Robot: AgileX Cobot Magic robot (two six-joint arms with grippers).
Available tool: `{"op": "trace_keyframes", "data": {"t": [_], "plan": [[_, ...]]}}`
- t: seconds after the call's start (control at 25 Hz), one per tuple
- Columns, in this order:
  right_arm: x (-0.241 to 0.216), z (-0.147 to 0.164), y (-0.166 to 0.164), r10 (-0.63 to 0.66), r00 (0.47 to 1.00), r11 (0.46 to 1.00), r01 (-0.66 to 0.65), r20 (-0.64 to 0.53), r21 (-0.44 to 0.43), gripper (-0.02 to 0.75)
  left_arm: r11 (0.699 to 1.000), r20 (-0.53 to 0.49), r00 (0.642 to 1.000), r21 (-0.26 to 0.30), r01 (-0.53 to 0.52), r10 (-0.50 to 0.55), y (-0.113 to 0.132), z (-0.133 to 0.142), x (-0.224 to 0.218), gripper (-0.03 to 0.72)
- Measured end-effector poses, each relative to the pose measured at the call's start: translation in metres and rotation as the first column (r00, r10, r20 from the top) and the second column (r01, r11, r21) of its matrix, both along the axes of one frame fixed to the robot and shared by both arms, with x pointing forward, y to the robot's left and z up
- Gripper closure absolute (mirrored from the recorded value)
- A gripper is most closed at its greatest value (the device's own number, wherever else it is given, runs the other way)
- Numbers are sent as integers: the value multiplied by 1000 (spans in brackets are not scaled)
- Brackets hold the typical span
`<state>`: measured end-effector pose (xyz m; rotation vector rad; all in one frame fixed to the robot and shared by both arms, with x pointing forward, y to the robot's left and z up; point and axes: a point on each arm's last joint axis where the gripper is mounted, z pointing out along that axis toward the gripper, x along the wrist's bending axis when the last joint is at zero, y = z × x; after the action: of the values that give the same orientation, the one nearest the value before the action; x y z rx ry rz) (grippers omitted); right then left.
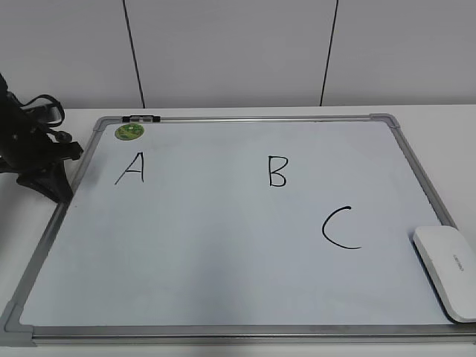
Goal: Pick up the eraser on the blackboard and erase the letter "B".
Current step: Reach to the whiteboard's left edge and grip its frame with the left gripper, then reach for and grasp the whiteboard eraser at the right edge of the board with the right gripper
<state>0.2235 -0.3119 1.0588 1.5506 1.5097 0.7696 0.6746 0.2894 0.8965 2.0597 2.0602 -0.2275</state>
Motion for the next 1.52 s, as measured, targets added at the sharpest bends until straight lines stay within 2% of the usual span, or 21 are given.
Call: {"op": "trace_keyframes", "data": {"t": [0.24,0.4,0.48,0.6,0.72,0.92,1.28,1.52], "plan": [[27,44,1,15,1000,1000,-15,-20,-6,148,1000,0,1000,0,0,0,0,0,0,654],[57,48,4,40,996,999,-39,-79,8,148,1000,-1,1000,0,0,0,0,0,0,654],[72,44,8,88,984,996,-85,-156,22,148,1000,-1,1000,0,0,0,0,0,0,654],[97,34,17,177,940,983,-153,-292,102,148,1000,-1,1000,0,0,0,0,0,0,654],[124,21,22,210,886,974,-153,-414,166,148,1000,-1,1000,-1,0,0,0,0,0,654],[161,-4,23,213,797,973,-117,-565,200,148,1000,0,1000,-1,0,0,0,0,0,654],[215,-46,23,209,715,972,-79,-667,220,79,1000,0,1000,-1,0,0,0,0,0,654],[241,-69,23,210,708,974,-89,-674,210,72,1000,0,1000,-1,0,0,0,0,0,654]]}}
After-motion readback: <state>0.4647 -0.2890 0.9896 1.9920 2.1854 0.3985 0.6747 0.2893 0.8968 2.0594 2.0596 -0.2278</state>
